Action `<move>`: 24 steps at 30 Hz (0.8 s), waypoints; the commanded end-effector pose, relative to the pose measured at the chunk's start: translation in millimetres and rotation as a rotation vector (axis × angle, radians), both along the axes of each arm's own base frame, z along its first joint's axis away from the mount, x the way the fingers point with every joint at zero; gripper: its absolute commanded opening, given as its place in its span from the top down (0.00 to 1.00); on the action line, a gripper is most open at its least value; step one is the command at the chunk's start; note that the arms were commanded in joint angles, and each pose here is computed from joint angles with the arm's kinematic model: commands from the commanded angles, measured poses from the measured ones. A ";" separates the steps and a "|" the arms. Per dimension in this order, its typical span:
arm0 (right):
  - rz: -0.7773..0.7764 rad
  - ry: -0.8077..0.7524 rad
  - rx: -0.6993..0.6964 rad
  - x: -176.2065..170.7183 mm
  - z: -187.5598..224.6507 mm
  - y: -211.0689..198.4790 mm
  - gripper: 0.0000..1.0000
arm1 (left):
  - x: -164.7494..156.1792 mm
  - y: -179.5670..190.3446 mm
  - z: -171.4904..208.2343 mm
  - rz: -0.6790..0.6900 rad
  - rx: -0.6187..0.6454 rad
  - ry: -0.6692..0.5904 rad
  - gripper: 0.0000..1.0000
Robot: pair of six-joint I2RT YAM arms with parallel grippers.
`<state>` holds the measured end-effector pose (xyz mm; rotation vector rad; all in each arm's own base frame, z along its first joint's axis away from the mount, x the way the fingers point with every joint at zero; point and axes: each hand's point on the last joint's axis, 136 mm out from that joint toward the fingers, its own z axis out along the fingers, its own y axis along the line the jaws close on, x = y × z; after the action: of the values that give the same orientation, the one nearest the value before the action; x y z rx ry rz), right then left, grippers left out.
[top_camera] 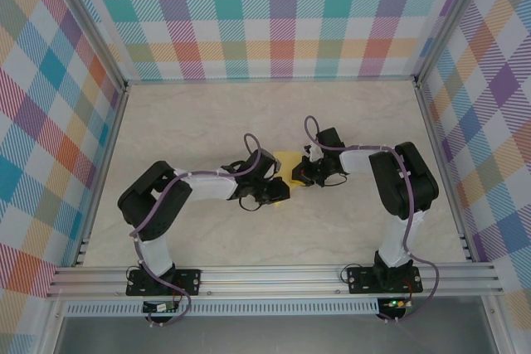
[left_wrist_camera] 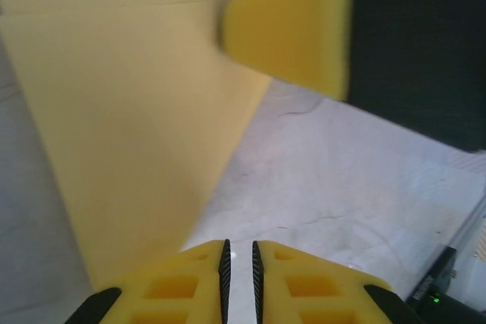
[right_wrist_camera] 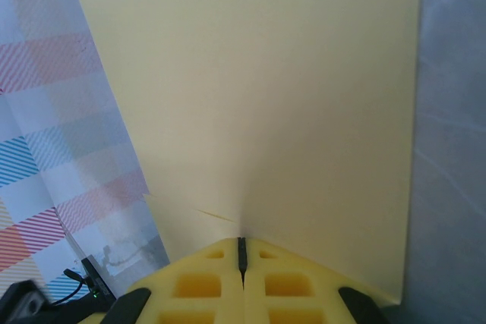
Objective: Fold a paper plane with a square sheet of paper (pick it up from the middle)
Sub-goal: Third fold the triangle at the center of the table.
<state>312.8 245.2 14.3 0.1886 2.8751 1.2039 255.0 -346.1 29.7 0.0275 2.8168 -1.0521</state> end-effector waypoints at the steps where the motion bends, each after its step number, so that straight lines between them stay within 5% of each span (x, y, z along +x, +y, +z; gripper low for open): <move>1: -0.025 0.059 -0.139 -13.0 -29.3 -21.0 0.96 | -15.4 14.8 -27.5 0.015 0.062 0.065 0.84; 14: -0.041 0.067 -0.147 -13.5 -30.7 -22.7 0.96 | -53.9 66.1 -27.9 0.007 0.169 0.084 0.84; 24: -0.058 0.065 -0.133 -12.1 -26.6 -21.7 0.96 | -0.2 17.5 44.6 0.034 -0.032 -0.104 0.82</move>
<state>313.1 245.4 14.4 0.1984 2.8754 1.1924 227.5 -307.6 41.1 0.0001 2.8264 -0.9804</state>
